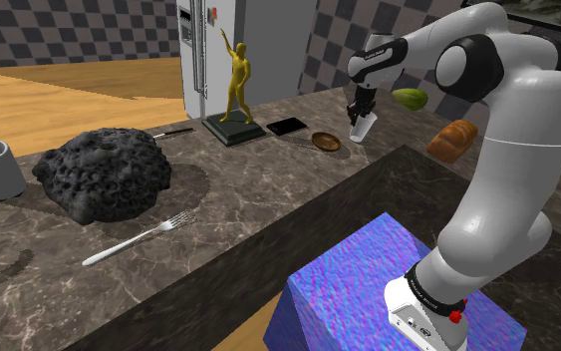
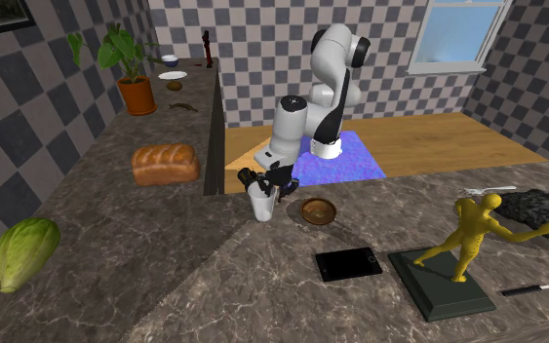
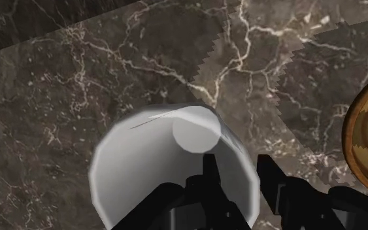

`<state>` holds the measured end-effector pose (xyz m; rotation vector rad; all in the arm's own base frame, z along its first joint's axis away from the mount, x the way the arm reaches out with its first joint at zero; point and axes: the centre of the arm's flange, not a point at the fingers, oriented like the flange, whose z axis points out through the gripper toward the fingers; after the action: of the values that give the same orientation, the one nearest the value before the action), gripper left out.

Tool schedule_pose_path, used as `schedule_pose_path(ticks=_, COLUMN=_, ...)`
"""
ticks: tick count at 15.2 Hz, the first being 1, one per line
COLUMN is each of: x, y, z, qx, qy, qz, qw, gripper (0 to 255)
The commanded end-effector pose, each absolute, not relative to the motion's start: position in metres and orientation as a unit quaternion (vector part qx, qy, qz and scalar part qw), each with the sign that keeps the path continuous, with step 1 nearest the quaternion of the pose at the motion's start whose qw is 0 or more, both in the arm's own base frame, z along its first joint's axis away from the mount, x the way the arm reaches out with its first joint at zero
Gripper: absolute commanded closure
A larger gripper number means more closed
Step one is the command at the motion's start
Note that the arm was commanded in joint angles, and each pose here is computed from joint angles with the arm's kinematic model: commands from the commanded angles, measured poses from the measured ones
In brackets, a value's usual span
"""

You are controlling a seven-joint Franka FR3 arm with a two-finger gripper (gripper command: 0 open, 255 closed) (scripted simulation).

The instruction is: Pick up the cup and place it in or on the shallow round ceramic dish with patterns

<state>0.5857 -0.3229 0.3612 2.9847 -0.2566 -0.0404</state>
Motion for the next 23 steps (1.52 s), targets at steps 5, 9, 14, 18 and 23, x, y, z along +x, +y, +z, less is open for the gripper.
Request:
schedule_pose_path(ticks=5, x=0.586, y=-0.323, z=0.361, qx=0.994, qy=-0.085, qz=-0.013, qw=0.073, gripper=255)
schedule_pose_path(ticks=9, x=0.586, y=-0.323, z=0.366, qx=0.994, qy=-0.085, qz=-0.013, qw=0.073, gripper=255)
schedule_pose_path(ticks=14, x=0.586, y=-0.323, z=0.393, qx=0.994, qy=-0.085, qz=-0.013, qw=0.073, gripper=255)
schedule_pose_path(ticks=18, x=0.586, y=-0.323, z=0.414, qx=0.994, qy=-0.085, qz=-0.013, qw=0.073, gripper=255)
schedule_pose_path(ticks=23, x=0.586, y=-0.323, z=0.44, qx=0.994, qy=-0.085, qz=-0.013, qw=0.073, gripper=255)
